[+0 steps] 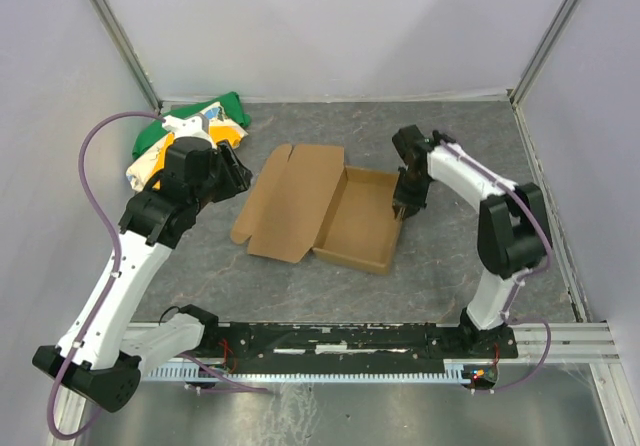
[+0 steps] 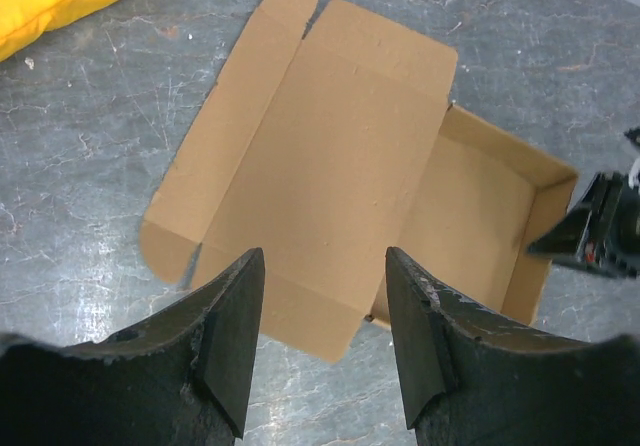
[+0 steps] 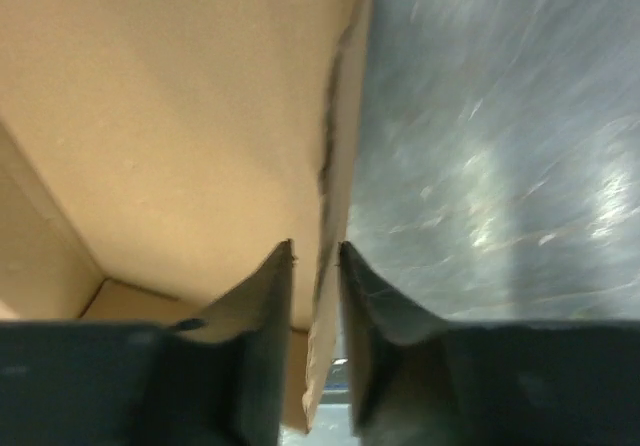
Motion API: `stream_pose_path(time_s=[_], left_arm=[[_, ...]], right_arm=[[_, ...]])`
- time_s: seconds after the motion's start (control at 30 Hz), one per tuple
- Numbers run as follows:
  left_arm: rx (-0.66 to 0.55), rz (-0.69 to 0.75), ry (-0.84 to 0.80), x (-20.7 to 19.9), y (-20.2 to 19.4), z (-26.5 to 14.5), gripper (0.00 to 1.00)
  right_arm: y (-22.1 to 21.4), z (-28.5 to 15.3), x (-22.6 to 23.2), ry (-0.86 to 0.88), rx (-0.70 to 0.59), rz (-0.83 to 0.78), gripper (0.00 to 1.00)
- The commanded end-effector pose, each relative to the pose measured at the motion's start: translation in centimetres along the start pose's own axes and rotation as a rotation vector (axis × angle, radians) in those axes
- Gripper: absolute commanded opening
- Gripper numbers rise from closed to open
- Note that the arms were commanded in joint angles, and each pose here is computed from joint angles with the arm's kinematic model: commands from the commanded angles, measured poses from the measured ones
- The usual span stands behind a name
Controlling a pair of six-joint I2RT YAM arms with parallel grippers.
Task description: Fold the paper box
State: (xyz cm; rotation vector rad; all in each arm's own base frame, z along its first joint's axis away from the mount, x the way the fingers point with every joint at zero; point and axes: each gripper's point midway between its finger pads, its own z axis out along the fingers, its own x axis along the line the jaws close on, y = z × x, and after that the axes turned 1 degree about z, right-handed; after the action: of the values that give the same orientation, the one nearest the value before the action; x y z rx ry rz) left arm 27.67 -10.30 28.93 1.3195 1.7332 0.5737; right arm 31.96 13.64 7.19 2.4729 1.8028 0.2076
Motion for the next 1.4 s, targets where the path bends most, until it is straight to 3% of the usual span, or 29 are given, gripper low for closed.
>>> stream_pose_path(time_s=[0.0, 0.13, 0.23, 0.3, 0.43, 0.6, 0.8, 1.03, 1.23, 1.37], left_arm=[[-0.03, -0.047, -0.051, -1.2, 1.0, -0.3, 0.59], [0.0, -0.045, -0.056, -1.1, -0.1, 0.1, 0.59], [0.008, -0.04, -0.052, -0.8, -0.6, 0.2, 0.59], [0.012, -0.039, -0.046, -0.6, -0.9, 0.3, 0.59], [0.038, -0.037, -0.047, -0.5, -1.7, 0.6, 0.58], [0.056, -0.046, -0.085, -1.1, -2.0, -0.1, 0.58], [0.063, -0.034, -0.146, -1.4, -2.9, -0.6, 0.59], [0.082, -0.113, -0.151, -0.8, -4.9, -0.7, 0.59], [0.085, -0.136, -0.123, -0.1, -5.5, -0.5, 0.59], [0.088, -0.127, -0.087, 0.4, -5.5, -0.1, 0.6]], right_arm=[[-2.7, -4.7, 4.8, 0.305, -0.015, 0.233, 0.4], [-5.6, -8.2, 4.6, 0.359, -0.031, 0.101, 0.54], [-6.3, -11.0, 3.3, 0.364, -0.069, -0.12, 0.61], [-4.7, -12.2, 2.4, 0.326, -0.161, -0.292, 0.62], [0.6, -10.8, 2.9, 0.226, -0.33, -0.572, 0.63], [4.7, -6.3, 6.4, 0.197, -0.274, -0.763, 0.57], [7.8, -2.9, 8.3, 0.164, -0.297, -0.828, 0.56], [8.7, -0.4, 8.4, 0.132, -0.278, -0.851, 0.55], [8.8, 1.8, 8.3, 0.133, -0.218, -0.721, 0.38], [8.2, 2.2, 8.1, 0.143, -0.214, -0.672, 0.35]])
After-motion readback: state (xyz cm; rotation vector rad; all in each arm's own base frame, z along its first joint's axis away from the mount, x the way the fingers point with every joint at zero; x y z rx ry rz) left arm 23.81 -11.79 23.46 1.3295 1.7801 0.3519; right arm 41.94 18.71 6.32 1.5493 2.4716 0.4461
